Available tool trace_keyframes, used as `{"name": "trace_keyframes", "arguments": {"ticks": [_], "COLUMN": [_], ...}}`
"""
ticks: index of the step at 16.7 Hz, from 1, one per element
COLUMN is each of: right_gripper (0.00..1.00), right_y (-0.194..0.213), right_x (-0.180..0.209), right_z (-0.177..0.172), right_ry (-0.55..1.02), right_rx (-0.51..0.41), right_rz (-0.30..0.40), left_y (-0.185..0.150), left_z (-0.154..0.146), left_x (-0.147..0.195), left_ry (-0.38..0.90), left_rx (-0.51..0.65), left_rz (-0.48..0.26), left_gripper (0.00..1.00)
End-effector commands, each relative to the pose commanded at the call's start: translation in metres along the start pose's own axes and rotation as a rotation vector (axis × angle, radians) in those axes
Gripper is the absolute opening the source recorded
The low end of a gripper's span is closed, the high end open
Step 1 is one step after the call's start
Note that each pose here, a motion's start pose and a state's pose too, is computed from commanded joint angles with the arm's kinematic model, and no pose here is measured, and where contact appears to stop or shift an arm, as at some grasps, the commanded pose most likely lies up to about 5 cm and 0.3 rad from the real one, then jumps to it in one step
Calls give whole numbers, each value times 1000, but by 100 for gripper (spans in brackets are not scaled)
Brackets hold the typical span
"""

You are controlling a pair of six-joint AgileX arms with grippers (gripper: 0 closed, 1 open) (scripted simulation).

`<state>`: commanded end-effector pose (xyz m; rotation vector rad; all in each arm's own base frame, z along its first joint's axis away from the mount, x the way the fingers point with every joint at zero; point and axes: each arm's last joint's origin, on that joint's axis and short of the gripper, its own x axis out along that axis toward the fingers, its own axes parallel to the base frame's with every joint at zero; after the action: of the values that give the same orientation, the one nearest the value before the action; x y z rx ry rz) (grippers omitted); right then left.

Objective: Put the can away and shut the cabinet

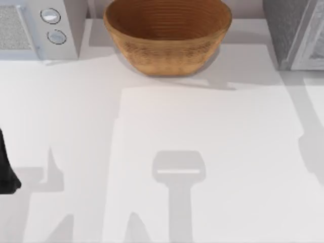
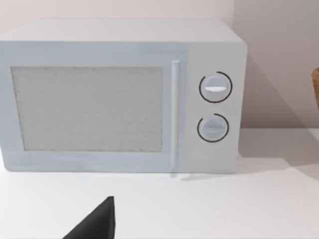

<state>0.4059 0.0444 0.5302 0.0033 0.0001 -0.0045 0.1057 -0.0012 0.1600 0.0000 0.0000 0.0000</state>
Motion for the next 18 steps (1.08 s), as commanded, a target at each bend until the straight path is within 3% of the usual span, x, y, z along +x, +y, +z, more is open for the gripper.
{"name": "trace_keyframes", "arguments": {"ticks": [10,14,18], "right_gripper": [100,100,100], "right_y": [-1,-8,-20], "right_x": [-12,-60,-139], "right_z": [9,33,39], "right_ry": [-24,-102,-179], "right_rx": [-4,-17,-34], "right_rz": [10,31,50], "left_y": [0,0,0], "left_z": [0,0,0], "left_x": [0,0,0], "left_ry": [0,0,0], "left_rx": [0,0,0], "left_rz": [0,0,0], "left_gripper": [100,100,100]}}
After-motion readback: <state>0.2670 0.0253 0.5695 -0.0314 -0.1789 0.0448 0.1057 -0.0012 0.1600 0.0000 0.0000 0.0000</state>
